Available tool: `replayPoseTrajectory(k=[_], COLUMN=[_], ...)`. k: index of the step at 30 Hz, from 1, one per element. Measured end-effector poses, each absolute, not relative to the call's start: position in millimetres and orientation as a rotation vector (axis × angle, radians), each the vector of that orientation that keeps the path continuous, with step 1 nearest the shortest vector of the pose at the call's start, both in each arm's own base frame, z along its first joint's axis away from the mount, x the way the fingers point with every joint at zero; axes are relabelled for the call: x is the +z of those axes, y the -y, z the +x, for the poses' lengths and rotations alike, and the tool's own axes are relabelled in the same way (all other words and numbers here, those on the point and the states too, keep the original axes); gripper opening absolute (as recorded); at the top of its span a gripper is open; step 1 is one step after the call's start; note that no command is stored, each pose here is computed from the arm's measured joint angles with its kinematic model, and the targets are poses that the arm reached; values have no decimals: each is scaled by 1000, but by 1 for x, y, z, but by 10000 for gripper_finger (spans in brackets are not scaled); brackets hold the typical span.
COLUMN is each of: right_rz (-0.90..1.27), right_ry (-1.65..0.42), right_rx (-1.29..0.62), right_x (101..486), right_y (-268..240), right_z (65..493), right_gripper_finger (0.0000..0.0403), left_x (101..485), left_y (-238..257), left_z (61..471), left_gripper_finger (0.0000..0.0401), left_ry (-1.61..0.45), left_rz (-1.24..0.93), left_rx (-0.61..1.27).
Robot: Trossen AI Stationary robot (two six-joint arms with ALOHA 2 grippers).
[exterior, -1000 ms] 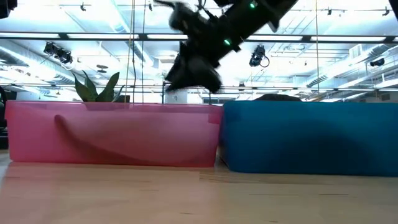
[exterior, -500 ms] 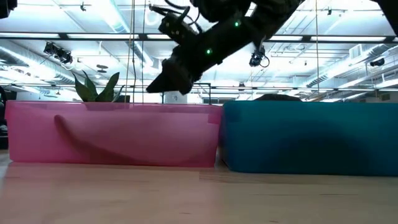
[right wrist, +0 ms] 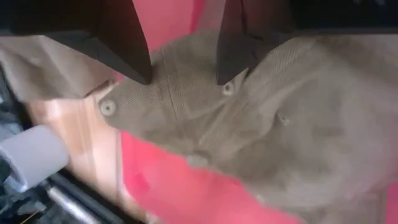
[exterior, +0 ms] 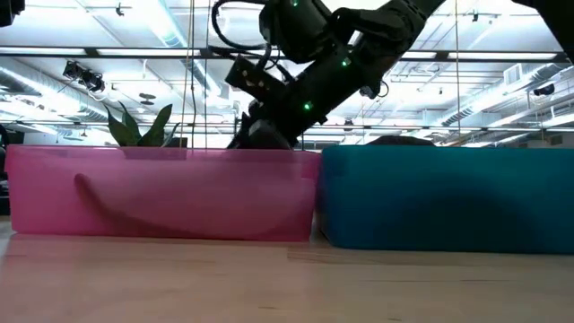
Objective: Pick & Place hat
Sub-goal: Put the top brown cap into the red bin
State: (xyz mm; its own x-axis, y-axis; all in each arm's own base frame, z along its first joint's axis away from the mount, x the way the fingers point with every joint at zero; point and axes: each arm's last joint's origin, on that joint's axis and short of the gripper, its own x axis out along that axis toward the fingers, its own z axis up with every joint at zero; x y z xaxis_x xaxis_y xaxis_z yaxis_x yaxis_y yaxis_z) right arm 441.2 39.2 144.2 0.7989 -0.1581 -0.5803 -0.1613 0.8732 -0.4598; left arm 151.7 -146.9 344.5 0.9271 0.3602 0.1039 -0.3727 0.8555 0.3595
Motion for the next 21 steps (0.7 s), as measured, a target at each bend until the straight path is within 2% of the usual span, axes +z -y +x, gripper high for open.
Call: replayPoseTrajectory(k=[8,16,21], right_rz=[-289,-37,45], right_ry=[-703,-754,-751], right_rx=[105,14,22], right_x=[139,137,139], right_y=[-19,7,13], right_z=[439,436,436], right_gripper_finger=[185,185,185], left_x=[345,345,345], left_y=[147,147,147], left_z=[152,152,152], left_gripper_finger=[220,220,220], left_ry=[33,34,34], left_rz=[385,385,385], left_rx=[385,385,385])
